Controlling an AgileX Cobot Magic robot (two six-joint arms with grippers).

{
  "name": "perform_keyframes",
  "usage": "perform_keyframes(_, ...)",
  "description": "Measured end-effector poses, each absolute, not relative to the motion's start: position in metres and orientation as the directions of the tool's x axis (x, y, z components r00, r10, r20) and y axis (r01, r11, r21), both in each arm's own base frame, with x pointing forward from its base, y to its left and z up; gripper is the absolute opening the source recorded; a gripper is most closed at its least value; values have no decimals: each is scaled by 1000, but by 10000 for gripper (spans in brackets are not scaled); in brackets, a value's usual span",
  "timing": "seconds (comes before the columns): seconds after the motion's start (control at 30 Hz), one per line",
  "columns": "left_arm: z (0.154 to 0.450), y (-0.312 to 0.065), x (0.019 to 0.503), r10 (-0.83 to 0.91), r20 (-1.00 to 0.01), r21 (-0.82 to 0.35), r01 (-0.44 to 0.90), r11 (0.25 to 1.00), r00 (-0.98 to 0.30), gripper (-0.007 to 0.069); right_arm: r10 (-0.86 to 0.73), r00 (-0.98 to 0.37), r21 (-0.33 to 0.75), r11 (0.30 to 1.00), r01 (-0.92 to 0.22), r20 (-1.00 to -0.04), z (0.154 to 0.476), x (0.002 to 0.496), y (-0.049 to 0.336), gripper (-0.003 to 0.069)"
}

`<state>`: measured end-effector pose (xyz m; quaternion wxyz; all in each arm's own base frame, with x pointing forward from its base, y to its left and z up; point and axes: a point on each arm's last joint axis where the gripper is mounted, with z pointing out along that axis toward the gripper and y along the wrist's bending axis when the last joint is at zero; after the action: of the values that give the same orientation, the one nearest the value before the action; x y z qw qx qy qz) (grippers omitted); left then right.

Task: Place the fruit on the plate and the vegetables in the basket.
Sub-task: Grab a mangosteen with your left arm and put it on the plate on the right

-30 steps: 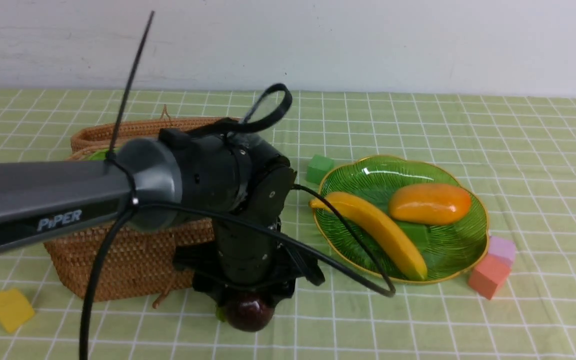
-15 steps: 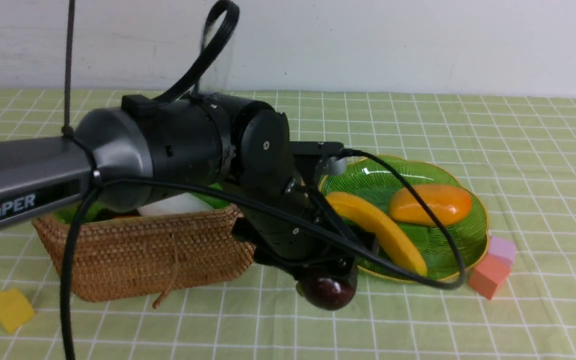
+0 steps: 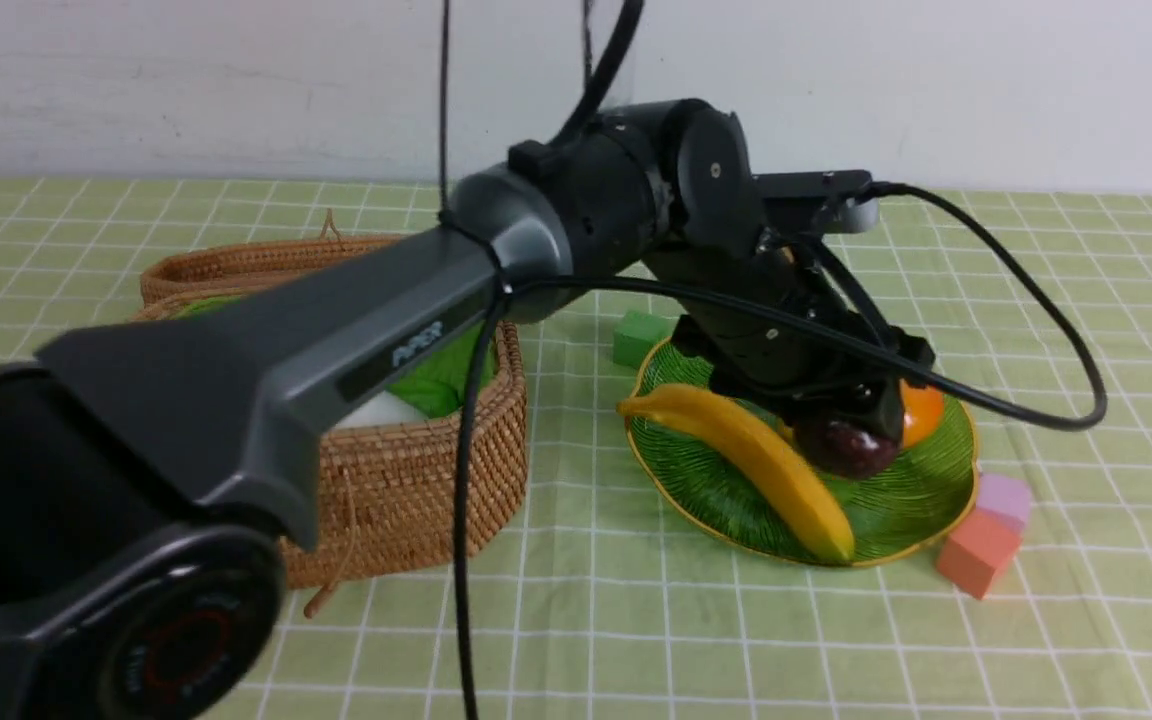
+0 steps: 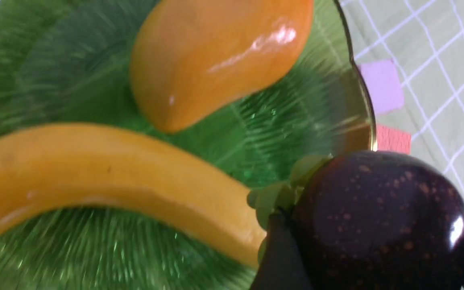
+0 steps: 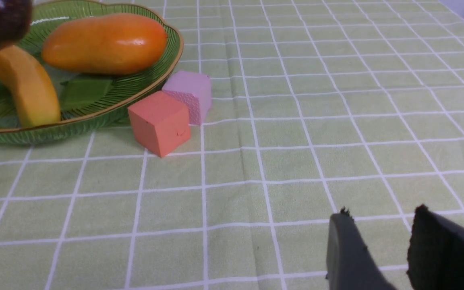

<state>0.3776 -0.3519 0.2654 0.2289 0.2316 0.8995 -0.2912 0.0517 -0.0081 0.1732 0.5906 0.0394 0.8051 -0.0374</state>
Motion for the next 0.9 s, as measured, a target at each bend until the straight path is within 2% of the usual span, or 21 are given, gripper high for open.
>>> perform_keyframes(0.33,245,-378,381,288,-572,-420,576,701,-768,507,19,-299,-14,994,108,-954,173,52,-8,240)
perform_keyframes(0.53,244,-378,381,295,-570,-412,578,704,-767,644,19,-299,-14,994,108,-954,173,52,-8,240)
perform_keyframes(0.63,243,-377,380,317,-557,-399,582,708,-768,665,19,-299,-14,994,108,-954,173,52,-8,240)
perform_keyframes(0.77,258,-365,377,358,-543,-359,596,719,-759,627,19,-299,-14,994,108,-954,173,52,-8,240)
perform_keyframes(0.83,278,-352,374,378,-545,-328,605,725,-748,580,19,-299,-14,994,108,-954,173,52,-8,240)
perform_keyframes(0.9,313,-333,367,390,-564,-290,616,732,-728,495,19,-299,-14,994,108,-954,173,52,-8,240)
